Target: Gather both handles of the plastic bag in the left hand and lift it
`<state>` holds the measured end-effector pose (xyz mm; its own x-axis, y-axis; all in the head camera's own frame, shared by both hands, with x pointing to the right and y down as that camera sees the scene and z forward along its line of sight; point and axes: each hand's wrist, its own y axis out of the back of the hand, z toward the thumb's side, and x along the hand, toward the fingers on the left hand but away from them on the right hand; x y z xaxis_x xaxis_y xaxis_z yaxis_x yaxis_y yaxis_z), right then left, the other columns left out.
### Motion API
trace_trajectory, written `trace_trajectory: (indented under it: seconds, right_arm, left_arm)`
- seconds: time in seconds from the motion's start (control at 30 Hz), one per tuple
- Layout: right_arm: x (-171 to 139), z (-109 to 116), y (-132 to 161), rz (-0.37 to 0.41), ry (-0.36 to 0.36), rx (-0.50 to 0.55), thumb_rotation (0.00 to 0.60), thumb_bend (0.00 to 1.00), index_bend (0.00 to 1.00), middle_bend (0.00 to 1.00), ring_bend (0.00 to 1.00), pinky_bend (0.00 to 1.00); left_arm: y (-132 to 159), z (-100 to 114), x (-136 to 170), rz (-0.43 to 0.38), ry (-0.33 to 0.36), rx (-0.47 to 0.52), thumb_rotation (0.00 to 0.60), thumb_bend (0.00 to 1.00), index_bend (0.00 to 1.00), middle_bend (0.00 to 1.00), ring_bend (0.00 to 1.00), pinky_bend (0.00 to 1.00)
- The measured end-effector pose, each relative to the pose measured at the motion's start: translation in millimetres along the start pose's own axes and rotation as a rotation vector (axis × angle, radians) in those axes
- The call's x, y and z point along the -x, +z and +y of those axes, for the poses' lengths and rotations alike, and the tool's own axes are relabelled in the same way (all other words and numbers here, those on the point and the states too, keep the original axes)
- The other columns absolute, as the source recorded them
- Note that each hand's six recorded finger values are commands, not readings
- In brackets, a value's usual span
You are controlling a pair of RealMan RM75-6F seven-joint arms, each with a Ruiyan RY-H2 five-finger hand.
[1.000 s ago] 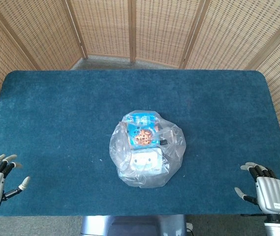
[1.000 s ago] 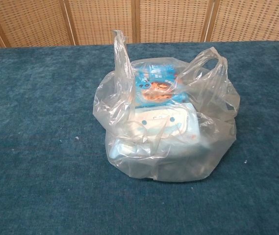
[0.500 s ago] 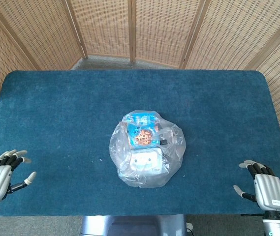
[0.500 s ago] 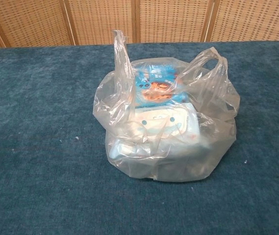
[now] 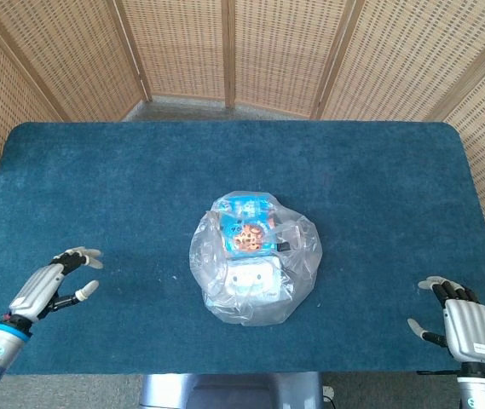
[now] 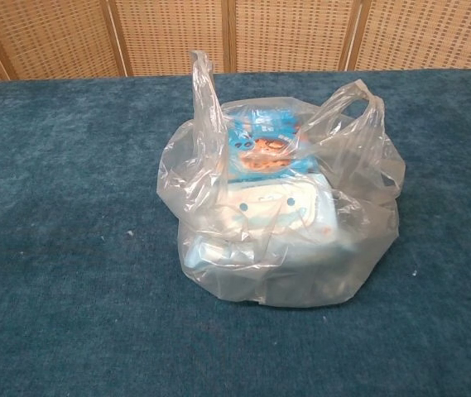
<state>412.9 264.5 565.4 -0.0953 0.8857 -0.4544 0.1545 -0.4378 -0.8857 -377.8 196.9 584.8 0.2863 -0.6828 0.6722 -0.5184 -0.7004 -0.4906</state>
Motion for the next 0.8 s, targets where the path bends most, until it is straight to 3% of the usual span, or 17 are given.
trace_trajectory:
  seconds: [0.3, 0.8]
  right_arm:
    - [0, 3, -6, -0.01, -0.006, 0.004, 0.532, 0.22, 0.3, 0.27, 0.26, 0.23]
    - [-5, 7, -13, -0.04, -0.017, -0.003, 0.533, 0.21, 0.29, 0.27, 0.26, 0.23]
  left_arm:
    - [31, -6, -34, -0.087, -0.12, 0.216, 0.0, 0.19, 0.27, 0.2, 0.11, 0.12]
    - [67, -27, -98, -0.143, -0.23, 0.358, 0.0, 0.19, 0.27, 0.2, 0.11, 0.13]
